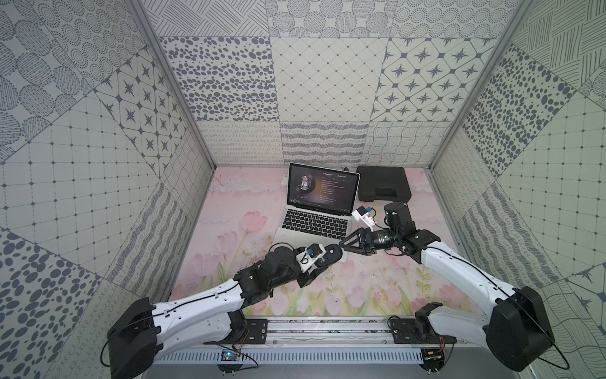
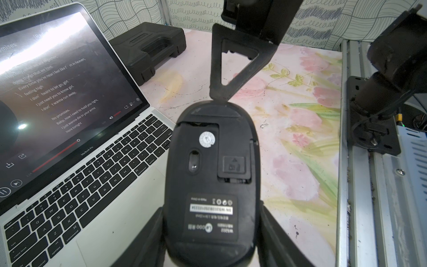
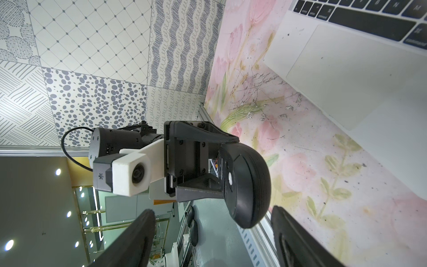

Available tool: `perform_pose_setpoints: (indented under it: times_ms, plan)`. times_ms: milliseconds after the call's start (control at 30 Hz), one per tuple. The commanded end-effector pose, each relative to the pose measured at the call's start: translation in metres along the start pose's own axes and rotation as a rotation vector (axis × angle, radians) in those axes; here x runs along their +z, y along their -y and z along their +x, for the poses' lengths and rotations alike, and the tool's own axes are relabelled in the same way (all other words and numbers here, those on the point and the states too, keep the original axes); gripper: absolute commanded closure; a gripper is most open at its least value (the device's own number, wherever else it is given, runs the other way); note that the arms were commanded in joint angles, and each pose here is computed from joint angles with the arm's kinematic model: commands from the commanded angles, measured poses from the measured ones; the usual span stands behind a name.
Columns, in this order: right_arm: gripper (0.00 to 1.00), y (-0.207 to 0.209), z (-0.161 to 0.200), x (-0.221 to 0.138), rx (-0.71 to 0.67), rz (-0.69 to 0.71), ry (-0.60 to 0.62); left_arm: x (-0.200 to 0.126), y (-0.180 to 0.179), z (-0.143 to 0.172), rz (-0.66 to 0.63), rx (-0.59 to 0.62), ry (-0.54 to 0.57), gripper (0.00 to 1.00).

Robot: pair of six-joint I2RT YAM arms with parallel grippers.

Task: Remove the wireless mouse receiver from the laptop
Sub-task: Close the lid on the mouse.

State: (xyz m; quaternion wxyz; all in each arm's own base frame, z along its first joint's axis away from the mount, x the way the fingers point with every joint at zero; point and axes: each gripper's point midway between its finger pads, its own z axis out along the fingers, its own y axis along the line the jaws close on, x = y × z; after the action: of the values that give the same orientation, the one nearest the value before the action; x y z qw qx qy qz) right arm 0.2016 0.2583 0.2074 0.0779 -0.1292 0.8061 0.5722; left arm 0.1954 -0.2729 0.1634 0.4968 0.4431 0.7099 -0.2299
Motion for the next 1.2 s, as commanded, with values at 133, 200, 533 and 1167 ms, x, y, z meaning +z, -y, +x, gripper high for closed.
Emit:
perform_pose_setpoints:
  times_ms: [133, 200, 533, 1167]
  plan:
    - [0.22, 0.004, -0.002, -0.002, -0.105, 0.007, -0.018, -0.002, 0.007, -0.024, 0.055, -0.014, 0.078, 1.00]
    - [0.22, 0.009, 0.001, -0.001, -0.109, 0.028, -0.037, -0.003, 0.009, -0.026, 0.070, -0.014, 0.081, 1.00]
    - [0.25, -0.009, 0.013, 0.016, -0.162, -0.071, -0.118, -0.006, 0.018, -0.033, 0.124, -0.010, 0.094, 1.00]
    - [0.54, -0.010, 0.020, 0.021, -0.138, -0.100, -0.154, -0.006, 0.020, -0.033, 0.136, 0.001, 0.085, 1.00]
